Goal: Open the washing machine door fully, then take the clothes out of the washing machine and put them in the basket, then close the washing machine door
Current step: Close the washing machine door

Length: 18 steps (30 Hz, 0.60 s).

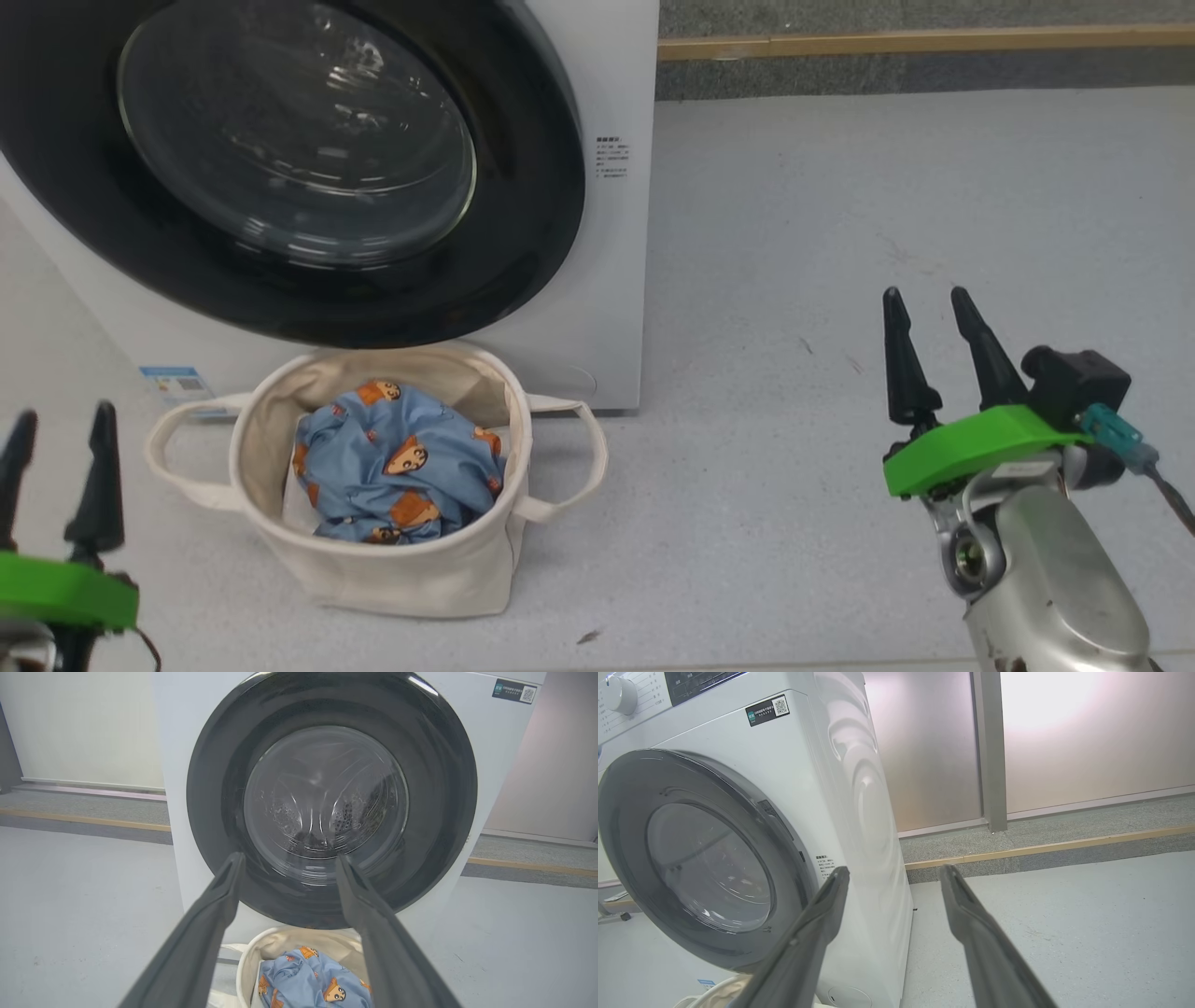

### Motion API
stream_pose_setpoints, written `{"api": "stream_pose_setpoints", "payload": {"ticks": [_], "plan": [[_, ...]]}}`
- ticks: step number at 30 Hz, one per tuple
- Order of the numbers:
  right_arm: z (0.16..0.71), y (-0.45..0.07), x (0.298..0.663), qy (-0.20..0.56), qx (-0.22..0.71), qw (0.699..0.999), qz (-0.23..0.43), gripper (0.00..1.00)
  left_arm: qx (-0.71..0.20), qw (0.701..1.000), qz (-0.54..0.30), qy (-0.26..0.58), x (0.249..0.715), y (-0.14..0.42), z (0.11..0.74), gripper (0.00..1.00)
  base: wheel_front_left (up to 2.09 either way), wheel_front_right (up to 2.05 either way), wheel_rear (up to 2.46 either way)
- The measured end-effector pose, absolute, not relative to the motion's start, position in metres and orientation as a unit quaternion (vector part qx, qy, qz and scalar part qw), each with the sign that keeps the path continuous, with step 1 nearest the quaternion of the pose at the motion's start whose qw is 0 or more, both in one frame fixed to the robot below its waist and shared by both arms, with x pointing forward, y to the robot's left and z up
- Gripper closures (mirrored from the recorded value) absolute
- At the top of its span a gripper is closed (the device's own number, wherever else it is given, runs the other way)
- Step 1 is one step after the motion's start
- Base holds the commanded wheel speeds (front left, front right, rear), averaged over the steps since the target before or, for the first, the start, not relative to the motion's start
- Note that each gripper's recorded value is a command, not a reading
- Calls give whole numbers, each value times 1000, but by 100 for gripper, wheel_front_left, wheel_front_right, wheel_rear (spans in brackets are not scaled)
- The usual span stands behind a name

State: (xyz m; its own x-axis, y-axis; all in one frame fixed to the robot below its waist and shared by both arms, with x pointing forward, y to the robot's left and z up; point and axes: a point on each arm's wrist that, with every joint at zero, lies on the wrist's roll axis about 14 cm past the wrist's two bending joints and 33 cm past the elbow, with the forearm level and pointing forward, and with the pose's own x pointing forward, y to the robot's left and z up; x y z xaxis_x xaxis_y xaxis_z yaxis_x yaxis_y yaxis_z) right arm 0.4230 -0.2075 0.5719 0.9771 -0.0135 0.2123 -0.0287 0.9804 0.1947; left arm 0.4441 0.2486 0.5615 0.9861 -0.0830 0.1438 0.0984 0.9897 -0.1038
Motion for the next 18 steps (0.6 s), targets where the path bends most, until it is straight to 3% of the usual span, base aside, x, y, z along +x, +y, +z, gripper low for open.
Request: {"api": "stream_pose_setpoints", "payload": {"ticks": [18], "plan": [[557,-206,405,-93,94,991,-1,0,-88,995,-19,-36,413,263,533,0,0,0,0]]}}
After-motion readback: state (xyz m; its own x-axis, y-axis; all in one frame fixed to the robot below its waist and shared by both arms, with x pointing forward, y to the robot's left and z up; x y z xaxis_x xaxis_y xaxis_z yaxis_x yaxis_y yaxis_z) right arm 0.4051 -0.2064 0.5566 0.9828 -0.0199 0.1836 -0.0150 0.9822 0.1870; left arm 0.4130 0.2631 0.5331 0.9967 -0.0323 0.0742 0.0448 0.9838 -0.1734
